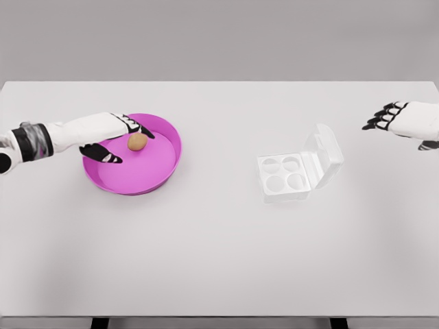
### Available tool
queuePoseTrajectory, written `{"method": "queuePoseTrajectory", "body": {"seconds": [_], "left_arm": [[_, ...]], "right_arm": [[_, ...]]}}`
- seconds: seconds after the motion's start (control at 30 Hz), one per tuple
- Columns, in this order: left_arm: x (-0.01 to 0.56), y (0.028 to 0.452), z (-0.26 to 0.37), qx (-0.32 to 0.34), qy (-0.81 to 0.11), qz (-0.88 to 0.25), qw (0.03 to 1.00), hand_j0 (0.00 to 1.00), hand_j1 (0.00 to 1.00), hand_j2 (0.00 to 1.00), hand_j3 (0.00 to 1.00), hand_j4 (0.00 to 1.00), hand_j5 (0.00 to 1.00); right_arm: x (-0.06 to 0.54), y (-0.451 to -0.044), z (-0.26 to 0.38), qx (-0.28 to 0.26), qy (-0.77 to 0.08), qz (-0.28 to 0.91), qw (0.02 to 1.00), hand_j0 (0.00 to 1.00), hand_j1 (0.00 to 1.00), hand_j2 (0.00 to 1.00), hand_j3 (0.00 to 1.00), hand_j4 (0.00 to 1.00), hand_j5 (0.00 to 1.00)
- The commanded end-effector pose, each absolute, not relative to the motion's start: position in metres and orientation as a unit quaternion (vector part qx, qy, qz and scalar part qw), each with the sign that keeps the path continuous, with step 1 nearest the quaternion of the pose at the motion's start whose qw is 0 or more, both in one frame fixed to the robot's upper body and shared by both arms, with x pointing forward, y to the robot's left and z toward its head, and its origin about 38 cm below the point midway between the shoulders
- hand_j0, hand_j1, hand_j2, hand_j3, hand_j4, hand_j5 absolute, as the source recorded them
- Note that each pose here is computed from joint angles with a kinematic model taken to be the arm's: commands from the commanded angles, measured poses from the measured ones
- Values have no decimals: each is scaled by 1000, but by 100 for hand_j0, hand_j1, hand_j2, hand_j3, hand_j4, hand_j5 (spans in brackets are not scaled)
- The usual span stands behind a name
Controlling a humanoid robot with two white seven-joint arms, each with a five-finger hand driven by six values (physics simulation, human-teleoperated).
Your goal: Pack egg into the box and close the box lid
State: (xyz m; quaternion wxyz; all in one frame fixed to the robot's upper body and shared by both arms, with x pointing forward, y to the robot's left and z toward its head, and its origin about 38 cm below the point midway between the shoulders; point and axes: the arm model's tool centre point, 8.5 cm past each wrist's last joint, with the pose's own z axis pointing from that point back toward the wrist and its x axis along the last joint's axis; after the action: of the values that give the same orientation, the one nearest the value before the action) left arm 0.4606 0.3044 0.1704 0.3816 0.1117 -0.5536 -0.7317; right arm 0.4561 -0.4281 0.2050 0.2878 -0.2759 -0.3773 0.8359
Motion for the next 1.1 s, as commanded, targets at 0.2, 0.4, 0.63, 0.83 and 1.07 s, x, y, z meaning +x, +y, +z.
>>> {"method": "queuePoseTrajectory", "body": {"seconds": [0.2,0.4,0.63,0.83,1.07], "left_arm": [[466,306,164,110,-551,-726,396,80,80,80,80,80,80],[467,306,165,111,-552,-725,396,82,82,82,82,82,82],[471,307,164,112,-552,-722,402,82,82,82,82,82,82],[472,305,161,107,-554,-719,406,82,82,82,82,82,82],[478,304,156,105,-551,-715,417,82,82,82,82,82,82]], "right_arm": [[447,-427,190,-257,-381,836,299,100,100,100,100,100,100],[447,-430,190,-258,-378,836,301,100,100,100,100,100,100],[441,-435,181,-253,-366,842,306,100,100,100,100,100,100],[439,-433,177,-247,-367,843,306,100,100,100,100,100,100],[440,-430,176,-245,-371,842,305,100,100,100,100,100,100]]}}
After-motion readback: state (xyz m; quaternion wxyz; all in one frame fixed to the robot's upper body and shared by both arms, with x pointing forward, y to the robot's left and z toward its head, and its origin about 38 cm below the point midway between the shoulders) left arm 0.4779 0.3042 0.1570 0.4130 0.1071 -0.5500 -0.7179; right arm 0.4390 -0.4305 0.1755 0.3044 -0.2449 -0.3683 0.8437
